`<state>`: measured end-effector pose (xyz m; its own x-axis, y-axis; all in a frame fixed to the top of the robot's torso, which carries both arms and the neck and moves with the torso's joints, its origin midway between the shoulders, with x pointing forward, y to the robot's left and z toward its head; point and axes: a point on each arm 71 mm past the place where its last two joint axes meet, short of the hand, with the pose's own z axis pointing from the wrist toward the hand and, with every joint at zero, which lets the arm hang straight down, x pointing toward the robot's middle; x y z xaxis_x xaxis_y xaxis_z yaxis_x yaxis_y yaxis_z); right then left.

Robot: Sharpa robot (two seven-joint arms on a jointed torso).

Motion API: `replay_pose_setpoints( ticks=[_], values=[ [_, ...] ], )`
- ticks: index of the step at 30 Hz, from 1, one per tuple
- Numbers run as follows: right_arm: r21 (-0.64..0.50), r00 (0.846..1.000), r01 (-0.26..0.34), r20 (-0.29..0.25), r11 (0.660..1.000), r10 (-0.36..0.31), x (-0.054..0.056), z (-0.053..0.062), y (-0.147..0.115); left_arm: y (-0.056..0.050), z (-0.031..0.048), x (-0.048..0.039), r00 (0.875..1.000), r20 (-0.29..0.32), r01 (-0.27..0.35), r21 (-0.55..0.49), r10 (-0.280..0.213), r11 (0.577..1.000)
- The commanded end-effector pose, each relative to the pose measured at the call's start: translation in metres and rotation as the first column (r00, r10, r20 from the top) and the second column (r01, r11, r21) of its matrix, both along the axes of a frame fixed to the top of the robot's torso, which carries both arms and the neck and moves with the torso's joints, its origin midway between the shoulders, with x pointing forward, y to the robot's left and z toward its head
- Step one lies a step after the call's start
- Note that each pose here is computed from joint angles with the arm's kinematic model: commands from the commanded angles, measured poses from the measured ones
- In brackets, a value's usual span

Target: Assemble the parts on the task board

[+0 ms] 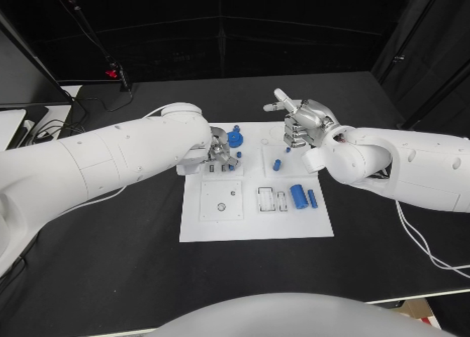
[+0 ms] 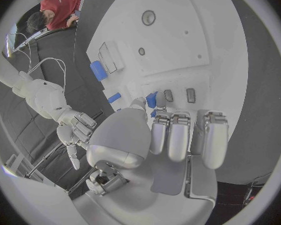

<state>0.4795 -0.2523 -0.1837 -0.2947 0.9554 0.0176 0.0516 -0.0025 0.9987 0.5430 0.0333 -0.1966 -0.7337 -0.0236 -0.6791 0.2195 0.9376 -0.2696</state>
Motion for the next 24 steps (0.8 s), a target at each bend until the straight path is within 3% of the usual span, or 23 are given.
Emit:
replay_pose_setpoints(
  ticks=[1,24],
  values=[
    [-0.001,1.000,0.005,-0.002,1.000,-0.005,0.0004,0.0004,-0.0005,-0.0022,0.0018,0.0003,1.000,0.010,0.017,-0.022,-0.017,1.000],
    [-0.021,0.999,0.033,-0.031,0.999,-0.033,0.0005,-0.0071,-0.0068,0.0053,0.0044,0.0044,0.999,0.042,0.018,-0.080,-0.015,0.997]
  ],
)
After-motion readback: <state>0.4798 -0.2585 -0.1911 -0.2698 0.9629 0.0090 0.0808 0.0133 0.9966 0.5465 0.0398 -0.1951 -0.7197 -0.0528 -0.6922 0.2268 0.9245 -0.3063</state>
